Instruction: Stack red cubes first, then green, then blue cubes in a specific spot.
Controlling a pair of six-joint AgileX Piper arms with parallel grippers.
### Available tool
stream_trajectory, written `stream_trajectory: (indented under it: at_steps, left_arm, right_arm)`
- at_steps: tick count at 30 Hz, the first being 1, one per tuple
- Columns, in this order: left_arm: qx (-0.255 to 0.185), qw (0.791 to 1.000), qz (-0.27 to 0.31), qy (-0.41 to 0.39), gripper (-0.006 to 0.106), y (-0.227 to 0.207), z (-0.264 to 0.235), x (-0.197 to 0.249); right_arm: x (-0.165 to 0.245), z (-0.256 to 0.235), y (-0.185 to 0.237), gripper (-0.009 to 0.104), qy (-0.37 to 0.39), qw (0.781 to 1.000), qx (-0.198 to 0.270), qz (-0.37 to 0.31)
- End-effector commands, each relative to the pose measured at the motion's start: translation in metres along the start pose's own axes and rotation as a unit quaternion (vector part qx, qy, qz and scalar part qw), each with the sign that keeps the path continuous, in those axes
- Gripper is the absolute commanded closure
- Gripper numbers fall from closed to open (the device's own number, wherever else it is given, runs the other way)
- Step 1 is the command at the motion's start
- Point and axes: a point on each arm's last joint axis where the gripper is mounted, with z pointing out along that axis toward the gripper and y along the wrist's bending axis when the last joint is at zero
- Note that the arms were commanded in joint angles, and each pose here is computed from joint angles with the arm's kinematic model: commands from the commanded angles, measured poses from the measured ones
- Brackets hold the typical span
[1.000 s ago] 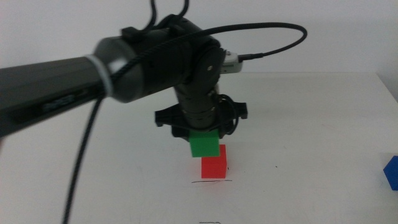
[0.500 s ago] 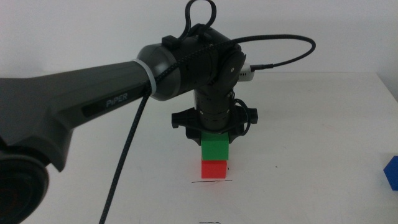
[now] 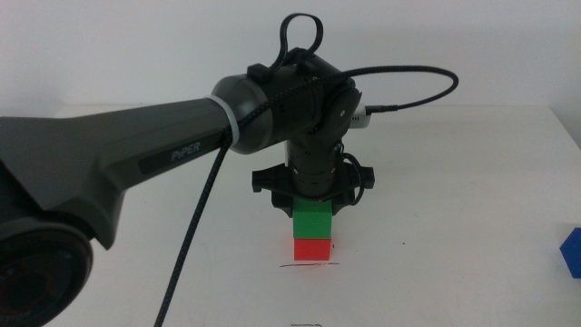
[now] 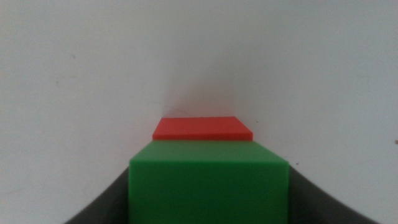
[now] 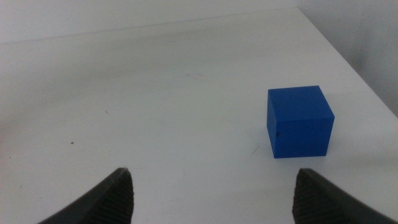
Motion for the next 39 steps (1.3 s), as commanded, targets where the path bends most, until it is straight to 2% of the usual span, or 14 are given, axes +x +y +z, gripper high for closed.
stream_trajectory:
  at_steps: [1, 12, 19, 21, 22, 23, 26, 27, 39]
  left_arm:
    - [0.033, 0.998, -0.003, -0.045, 0.102, -0.004, -0.03, -0.008]
    - [0.033, 0.999, -0.004, -0.038, 0.102, -0.005, -0.026, -0.007]
    - [0.034, 0.999, -0.001, -0.027, 0.086, -0.005, -0.026, -0.005]
    - [0.035, 0.999, -0.001, -0.027, 0.079, -0.005, -0.026, -0.005]
    - [0.039, 0.999, -0.002, -0.028, 0.058, -0.005, -0.029, -0.005]
    - [0.04, 0.999, 0.0, -0.034, 0.027, -0.004, -0.033, -0.006]
    - [0.039, 0.999, 0.006, -0.035, 0.009, -0.004, -0.036, -0.006]
    - [0.039, 0.999, 0.011, -0.035, 0.007, -0.004, -0.036, -0.006]
    - [0.042, 0.998, 0.027, -0.043, 0.008, 0.001, -0.057, -0.004]
  right_arm:
    - [-0.01, -0.002, 0.001, 0.03, -0.044, 0.999, 0.0, -0.008]
    - [-0.01, -0.002, 0.001, 0.03, -0.044, 0.999, 0.0, -0.008]
    - [-0.01, -0.002, 0.001, 0.03, -0.044, 0.999, 0.0, -0.008]
    - [-0.01, -0.002, 0.001, 0.03, -0.044, 0.999, 0.0, -0.008]
    - [-0.01, -0.002, 0.001, 0.03, -0.044, 0.999, 0.0, -0.008]
    - [-0.01, -0.002, 0.001, 0.03, -0.044, 0.999, 0.0, -0.008]
    - [-0.01, -0.002, 0.001, 0.03, -0.044, 0.999, 0.0, -0.008]
    - [-0.01, -0.002, 0.001, 0.03, -0.044, 0.999, 0.0, -0.008]
    - [-0.01, -0.002, 0.001, 0.03, -0.044, 0.999, 0.0, -0.008]
